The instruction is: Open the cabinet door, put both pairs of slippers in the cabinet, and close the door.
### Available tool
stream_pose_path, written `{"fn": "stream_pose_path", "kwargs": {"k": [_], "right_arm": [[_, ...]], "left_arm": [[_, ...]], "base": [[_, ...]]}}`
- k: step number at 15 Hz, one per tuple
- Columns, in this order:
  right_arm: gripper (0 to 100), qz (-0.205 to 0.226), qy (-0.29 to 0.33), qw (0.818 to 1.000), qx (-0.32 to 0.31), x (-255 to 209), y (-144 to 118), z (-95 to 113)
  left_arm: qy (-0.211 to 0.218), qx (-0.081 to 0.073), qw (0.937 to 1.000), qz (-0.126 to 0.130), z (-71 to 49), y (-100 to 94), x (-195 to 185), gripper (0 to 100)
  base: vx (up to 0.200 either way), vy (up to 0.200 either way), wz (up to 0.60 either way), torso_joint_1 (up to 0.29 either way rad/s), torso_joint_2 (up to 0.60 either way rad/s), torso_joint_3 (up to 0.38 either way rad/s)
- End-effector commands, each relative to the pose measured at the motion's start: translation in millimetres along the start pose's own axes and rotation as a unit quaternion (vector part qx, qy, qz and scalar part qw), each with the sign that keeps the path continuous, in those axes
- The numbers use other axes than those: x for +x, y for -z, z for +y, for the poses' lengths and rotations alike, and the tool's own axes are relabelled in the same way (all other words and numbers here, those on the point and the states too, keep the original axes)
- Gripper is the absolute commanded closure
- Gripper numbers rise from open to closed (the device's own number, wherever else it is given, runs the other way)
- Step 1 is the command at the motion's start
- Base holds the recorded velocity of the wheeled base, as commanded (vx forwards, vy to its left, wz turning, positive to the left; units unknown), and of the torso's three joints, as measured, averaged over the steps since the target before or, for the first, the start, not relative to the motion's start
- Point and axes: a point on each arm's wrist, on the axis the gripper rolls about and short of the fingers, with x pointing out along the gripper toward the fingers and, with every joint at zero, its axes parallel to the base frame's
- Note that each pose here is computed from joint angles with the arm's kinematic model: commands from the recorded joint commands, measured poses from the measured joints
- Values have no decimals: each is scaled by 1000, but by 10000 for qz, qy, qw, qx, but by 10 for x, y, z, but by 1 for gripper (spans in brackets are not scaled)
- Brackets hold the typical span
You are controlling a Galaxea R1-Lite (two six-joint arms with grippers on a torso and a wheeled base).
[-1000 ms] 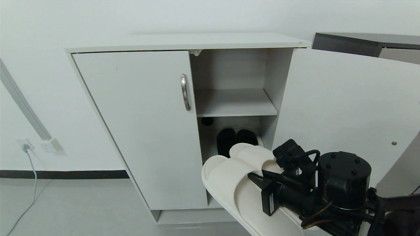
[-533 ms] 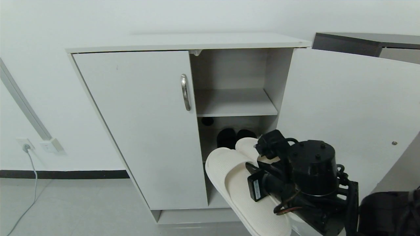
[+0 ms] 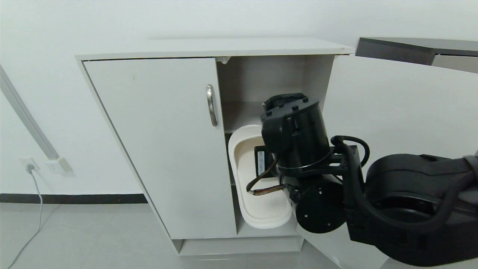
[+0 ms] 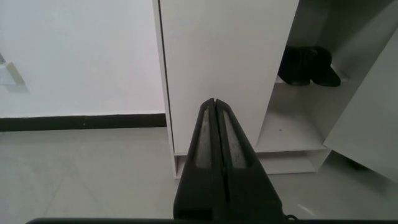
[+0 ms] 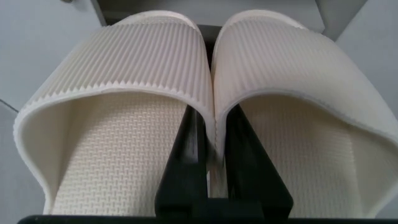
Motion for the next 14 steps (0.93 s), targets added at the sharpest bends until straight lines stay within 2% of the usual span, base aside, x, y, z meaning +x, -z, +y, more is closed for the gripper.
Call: {"fn": "stream_pose_path", "kwargs": {"k": [1, 10, 14], "right_arm": [[100, 5, 69, 10000, -6, 105, 28, 58], [100, -1, 257, 9997, 32, 242, 44, -14], [100, -7, 278, 9996, 35, 254, 37, -26]], "left_arm": [[-4, -3, 10000, -1, 0, 0, 0, 100], [4, 5, 10000, 6, 0, -1, 1, 100], [4, 5, 10000, 6, 0, -1, 1, 100]], "base": [[0, 0, 0, 0, 0, 0], [0, 0, 0, 0, 0, 0], [200, 0, 0, -2, 0, 4]]}}
